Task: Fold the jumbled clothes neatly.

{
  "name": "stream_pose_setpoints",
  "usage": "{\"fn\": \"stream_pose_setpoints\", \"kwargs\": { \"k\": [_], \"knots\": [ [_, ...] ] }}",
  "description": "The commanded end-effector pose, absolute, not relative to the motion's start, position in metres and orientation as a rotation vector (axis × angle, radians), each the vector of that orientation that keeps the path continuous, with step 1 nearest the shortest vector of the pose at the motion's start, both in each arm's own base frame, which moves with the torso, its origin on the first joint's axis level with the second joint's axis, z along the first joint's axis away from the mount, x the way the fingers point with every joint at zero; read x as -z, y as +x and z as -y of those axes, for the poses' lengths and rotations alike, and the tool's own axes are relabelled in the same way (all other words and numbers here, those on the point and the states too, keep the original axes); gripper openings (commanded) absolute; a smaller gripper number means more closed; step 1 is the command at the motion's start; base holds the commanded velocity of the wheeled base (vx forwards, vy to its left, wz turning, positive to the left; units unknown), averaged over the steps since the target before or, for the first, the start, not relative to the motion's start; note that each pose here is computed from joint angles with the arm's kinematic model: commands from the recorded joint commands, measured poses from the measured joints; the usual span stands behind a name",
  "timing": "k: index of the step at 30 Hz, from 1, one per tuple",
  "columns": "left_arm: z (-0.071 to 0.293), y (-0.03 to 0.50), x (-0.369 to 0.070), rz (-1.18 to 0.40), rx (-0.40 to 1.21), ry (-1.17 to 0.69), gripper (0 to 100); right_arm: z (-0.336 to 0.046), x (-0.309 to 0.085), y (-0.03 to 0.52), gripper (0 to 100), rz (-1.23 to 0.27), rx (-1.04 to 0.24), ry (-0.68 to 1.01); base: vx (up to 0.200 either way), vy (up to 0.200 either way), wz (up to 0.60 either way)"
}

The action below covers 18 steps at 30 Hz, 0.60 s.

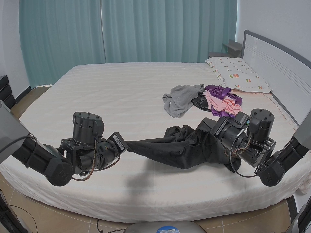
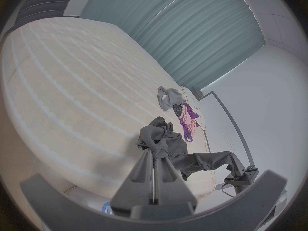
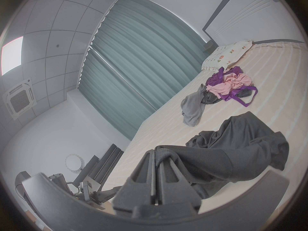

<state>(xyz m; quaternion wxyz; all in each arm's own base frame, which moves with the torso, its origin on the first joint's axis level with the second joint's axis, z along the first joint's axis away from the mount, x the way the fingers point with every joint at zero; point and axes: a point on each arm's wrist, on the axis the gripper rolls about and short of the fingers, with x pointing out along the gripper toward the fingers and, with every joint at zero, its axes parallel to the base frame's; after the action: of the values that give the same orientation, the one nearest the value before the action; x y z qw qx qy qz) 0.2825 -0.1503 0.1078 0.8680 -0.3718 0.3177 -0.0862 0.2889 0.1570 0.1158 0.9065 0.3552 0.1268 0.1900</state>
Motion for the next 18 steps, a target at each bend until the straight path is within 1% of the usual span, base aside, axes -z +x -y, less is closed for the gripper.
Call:
{"fn": "stream_pose_setpoints", "kwargs": {
  "k": [1,18],
  "knots": [
    [0.1508,0.2835,-0.1056,-0.67,0.177,-0.776,0,-0.157,-0.1146,0.2897,0,-0.261,-0.391,0.733,0.0,0.2,0.0],
    [0.15,0.282,-0.1096,-0.659,0.183,-0.78,0,-0.1555,-0.1177,0.2918,0,-0.25,-0.395,0.744,0.0,0.2,0.0]
  ]
}}
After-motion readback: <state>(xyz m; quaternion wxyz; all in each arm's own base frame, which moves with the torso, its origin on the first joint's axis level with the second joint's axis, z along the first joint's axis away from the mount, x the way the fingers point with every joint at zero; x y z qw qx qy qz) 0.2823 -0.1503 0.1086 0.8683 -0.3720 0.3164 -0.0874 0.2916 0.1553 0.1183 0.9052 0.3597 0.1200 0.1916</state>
